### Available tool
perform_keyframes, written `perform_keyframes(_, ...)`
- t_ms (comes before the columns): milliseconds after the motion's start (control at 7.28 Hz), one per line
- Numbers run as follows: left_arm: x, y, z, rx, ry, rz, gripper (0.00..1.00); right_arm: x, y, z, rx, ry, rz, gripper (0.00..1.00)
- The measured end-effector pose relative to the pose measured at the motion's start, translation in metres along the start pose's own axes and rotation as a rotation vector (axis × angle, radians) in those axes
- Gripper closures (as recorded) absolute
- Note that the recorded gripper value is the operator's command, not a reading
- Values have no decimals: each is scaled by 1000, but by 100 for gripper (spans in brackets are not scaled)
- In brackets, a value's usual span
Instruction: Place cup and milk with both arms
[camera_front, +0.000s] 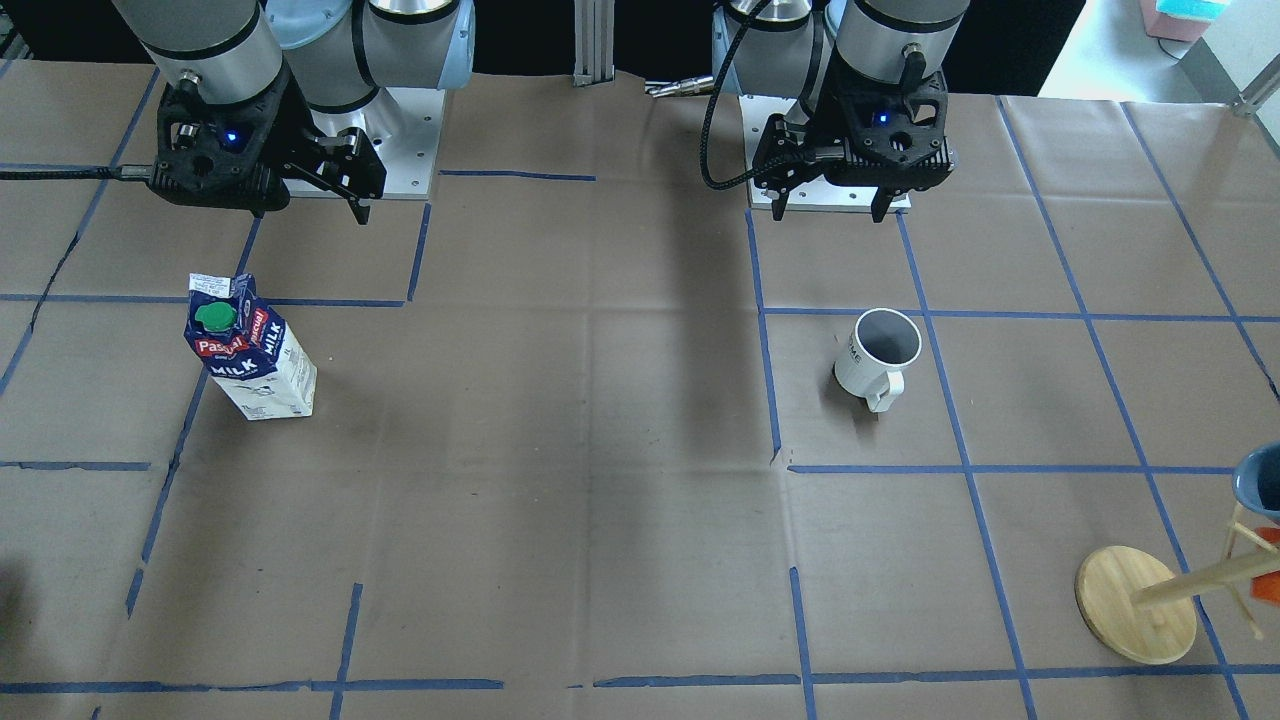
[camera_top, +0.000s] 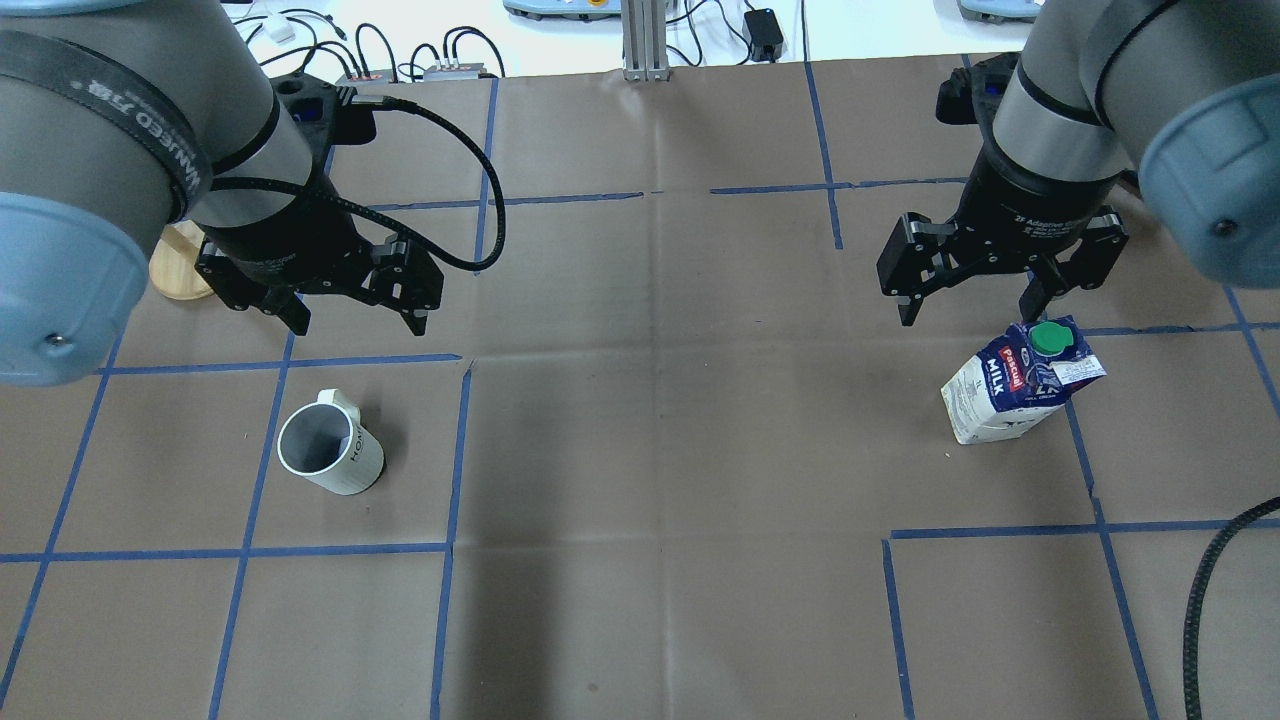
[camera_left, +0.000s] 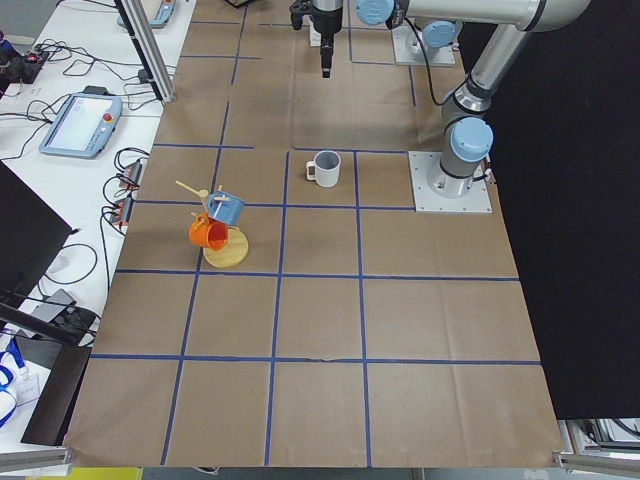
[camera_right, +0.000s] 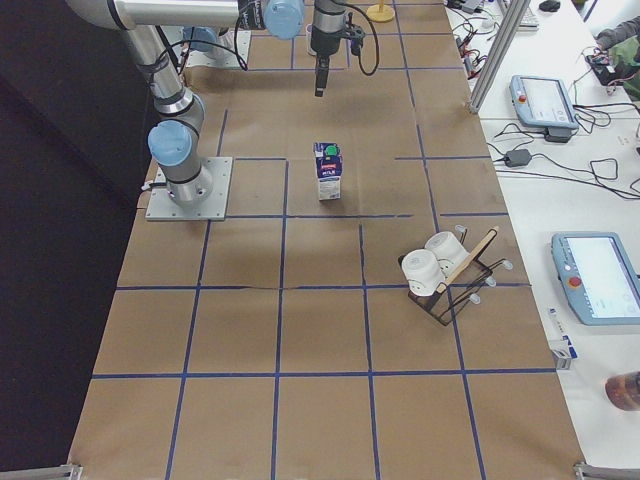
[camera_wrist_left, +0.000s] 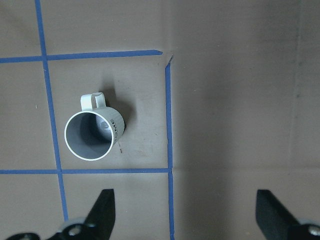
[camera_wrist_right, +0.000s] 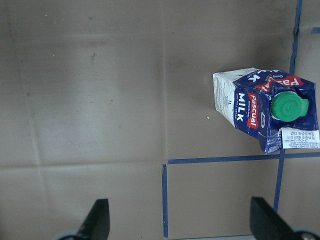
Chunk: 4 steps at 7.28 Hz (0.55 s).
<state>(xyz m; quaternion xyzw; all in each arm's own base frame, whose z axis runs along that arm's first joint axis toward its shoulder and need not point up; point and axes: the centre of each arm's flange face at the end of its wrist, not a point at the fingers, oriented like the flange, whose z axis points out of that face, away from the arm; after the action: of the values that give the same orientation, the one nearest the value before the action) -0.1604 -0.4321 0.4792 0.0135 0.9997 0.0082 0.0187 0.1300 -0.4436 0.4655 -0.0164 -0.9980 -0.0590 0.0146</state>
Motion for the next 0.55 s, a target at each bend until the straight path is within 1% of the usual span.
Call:
perform_keyframes(275,-1,0,1,3,0,-1,0,1,3,-8,10,-2,-1,0)
perform_keyframes(550,-4,-1,0,4,0,-8,0,4,2,-24,40,-5,-1,0)
